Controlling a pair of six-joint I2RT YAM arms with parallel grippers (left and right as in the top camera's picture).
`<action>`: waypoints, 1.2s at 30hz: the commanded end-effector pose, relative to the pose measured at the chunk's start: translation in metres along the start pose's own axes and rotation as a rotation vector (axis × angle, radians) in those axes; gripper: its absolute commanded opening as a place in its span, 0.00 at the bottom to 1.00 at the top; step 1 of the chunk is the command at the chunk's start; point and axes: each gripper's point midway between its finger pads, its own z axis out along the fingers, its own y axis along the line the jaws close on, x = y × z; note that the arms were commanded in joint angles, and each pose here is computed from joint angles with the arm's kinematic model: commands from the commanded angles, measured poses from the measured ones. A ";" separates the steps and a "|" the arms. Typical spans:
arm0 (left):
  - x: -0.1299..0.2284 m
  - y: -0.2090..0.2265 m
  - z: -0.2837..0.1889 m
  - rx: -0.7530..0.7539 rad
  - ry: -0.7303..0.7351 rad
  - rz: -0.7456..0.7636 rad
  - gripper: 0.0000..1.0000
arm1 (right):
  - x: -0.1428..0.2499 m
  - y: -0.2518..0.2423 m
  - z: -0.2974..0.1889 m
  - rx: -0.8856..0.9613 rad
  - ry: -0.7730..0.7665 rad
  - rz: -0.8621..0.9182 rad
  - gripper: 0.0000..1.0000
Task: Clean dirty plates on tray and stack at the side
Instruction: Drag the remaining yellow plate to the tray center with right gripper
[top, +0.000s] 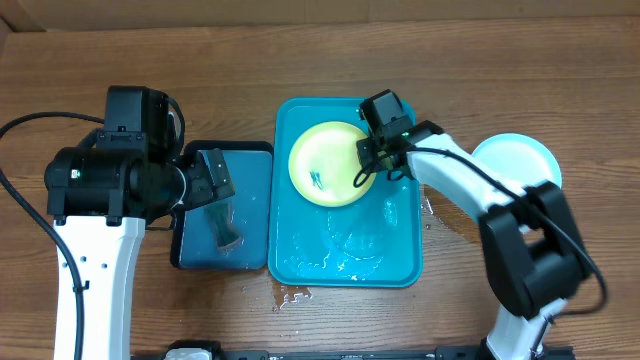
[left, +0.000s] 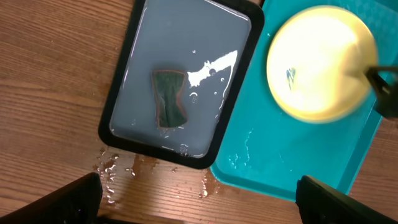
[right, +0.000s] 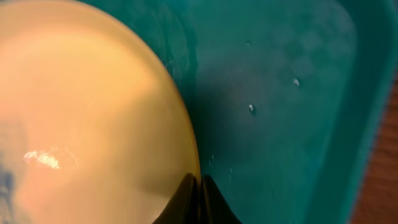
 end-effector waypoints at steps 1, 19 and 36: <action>-0.005 -0.003 -0.002 0.014 -0.013 0.015 1.00 | -0.022 -0.006 -0.080 -0.009 -0.120 0.046 0.04; 0.002 -0.002 -0.002 0.014 0.017 0.031 1.00 | 0.096 0.005 -0.060 -0.130 0.148 0.825 0.04; 0.011 0.018 0.039 -0.084 0.065 0.041 1.00 | 0.036 0.001 -0.153 -0.211 -0.140 0.339 0.48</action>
